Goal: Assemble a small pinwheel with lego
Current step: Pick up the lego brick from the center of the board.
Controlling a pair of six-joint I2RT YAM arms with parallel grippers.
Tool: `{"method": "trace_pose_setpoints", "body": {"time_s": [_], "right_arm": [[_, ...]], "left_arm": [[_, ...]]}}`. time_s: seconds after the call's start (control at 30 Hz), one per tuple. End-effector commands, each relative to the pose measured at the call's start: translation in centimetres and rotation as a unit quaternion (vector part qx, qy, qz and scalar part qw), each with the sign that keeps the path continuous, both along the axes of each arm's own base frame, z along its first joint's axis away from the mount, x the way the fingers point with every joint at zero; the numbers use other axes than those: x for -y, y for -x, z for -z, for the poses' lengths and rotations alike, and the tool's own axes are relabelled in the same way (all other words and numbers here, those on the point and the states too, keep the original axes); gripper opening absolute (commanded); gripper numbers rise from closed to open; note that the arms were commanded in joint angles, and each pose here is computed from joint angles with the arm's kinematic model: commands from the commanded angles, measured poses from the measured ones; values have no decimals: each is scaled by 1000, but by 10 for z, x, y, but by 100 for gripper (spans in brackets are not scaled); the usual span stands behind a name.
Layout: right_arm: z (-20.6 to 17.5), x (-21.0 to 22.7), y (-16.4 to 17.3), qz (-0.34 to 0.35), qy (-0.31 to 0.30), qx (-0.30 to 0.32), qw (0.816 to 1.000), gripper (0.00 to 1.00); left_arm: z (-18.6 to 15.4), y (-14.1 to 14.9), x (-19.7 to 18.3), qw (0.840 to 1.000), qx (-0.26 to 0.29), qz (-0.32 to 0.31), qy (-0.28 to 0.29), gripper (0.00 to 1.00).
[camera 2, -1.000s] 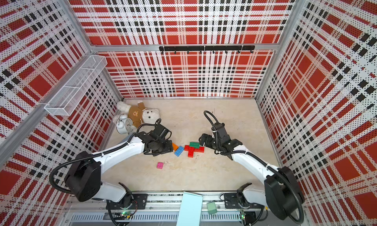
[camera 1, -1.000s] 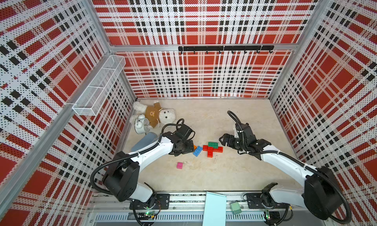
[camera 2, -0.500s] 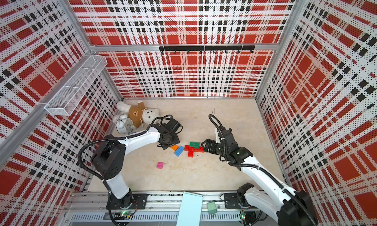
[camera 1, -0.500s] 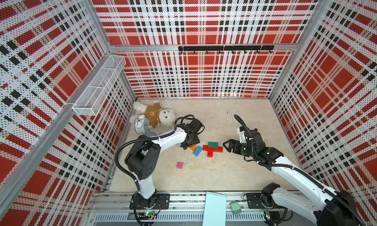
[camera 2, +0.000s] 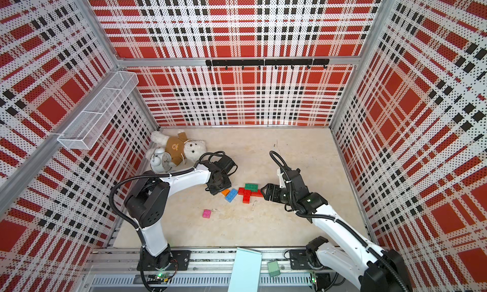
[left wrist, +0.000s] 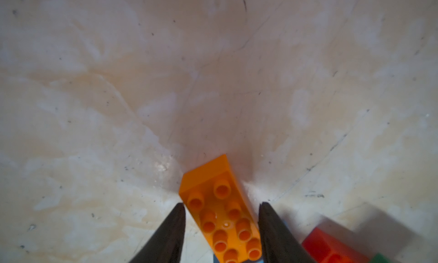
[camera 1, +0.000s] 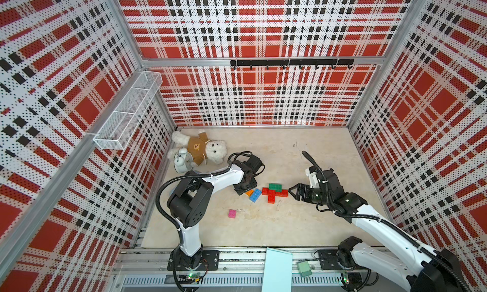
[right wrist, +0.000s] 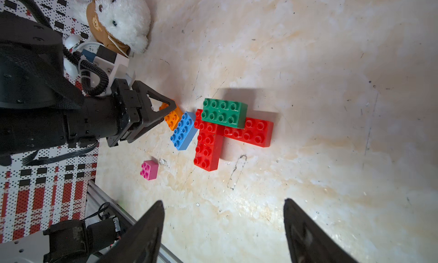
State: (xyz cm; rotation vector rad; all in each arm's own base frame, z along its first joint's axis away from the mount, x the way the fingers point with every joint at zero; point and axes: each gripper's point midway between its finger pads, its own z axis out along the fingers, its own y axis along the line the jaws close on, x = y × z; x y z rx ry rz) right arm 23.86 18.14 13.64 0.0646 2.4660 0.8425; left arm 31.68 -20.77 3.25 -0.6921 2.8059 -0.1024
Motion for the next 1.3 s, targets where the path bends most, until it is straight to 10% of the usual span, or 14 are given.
{"method": "trace_pose_setpoints", "body": {"time_s": [0.0,1.27], "right_arm": [[-5,-6,0,-10,-16,14,1000,79],[-7,-14,0,-14,-51,18,998,72]], "left_arm": [[0,-9,-3,1000,7,-24,0,52],[23,-6,-12,992,-92,-75,42,40]]}}
